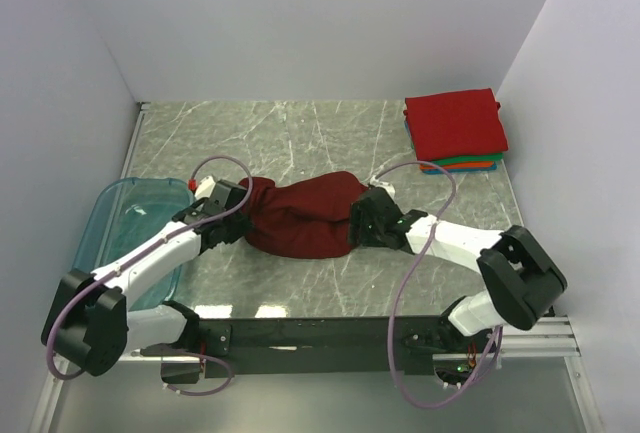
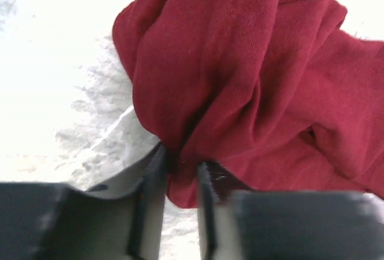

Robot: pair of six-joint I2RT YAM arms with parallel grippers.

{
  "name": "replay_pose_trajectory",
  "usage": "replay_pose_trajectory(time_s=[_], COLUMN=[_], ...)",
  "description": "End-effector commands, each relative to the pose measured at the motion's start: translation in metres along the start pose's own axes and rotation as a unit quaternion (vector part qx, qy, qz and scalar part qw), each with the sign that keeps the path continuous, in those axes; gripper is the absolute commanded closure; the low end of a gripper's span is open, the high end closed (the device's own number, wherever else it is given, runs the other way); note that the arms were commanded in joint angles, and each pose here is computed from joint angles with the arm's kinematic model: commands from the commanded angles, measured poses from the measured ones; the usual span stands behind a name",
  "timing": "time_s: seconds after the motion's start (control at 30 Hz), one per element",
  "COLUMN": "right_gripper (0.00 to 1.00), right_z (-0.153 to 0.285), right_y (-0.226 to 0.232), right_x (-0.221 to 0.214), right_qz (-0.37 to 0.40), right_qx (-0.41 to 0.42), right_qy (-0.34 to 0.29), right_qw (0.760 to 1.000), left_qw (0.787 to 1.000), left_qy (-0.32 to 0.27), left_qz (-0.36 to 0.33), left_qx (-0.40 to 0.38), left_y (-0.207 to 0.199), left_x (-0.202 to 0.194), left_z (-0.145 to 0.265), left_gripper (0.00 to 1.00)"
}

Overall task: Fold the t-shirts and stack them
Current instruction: Flatten the tshirt out

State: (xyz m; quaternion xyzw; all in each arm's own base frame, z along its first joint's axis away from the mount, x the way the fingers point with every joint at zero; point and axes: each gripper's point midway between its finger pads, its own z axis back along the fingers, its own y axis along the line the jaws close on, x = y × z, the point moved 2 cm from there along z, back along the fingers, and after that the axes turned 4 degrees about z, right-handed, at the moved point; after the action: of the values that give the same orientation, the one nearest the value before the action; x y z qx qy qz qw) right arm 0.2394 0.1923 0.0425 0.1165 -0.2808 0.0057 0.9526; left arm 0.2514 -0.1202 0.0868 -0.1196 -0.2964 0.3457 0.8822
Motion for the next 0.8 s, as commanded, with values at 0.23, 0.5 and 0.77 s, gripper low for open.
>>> replay_pose_trajectory(time_s=[0.23, 0.5, 0.77], right_gripper=[0.73, 1.0, 1.0], right_z=[-0.013, 0.056, 0.178], right_y=[0.031, 0.018, 0.021], right_x=[0.026, 0.072, 0.123], right_qz=[0.0, 0.029, 0.027], right_qx=[0.018, -0.026, 0.029], right_qy=[-0.036, -0.104, -0.217], right_qw=[0.999, 0.994, 0.975], left_qw=[0.999, 0.993, 0.959], left_qy=[-0.02, -0.088, -0.159], left_qz=[-0.004, 0.017, 0.041], left_qx=[-0.039, -0.078, -0.231], left_y=[-0.018, -0.03, -0.07], left_x=[0.014, 0.05, 0.094], left_z=[0.003, 0.052, 0.143], left_gripper=[0.99, 0.99, 0.99])
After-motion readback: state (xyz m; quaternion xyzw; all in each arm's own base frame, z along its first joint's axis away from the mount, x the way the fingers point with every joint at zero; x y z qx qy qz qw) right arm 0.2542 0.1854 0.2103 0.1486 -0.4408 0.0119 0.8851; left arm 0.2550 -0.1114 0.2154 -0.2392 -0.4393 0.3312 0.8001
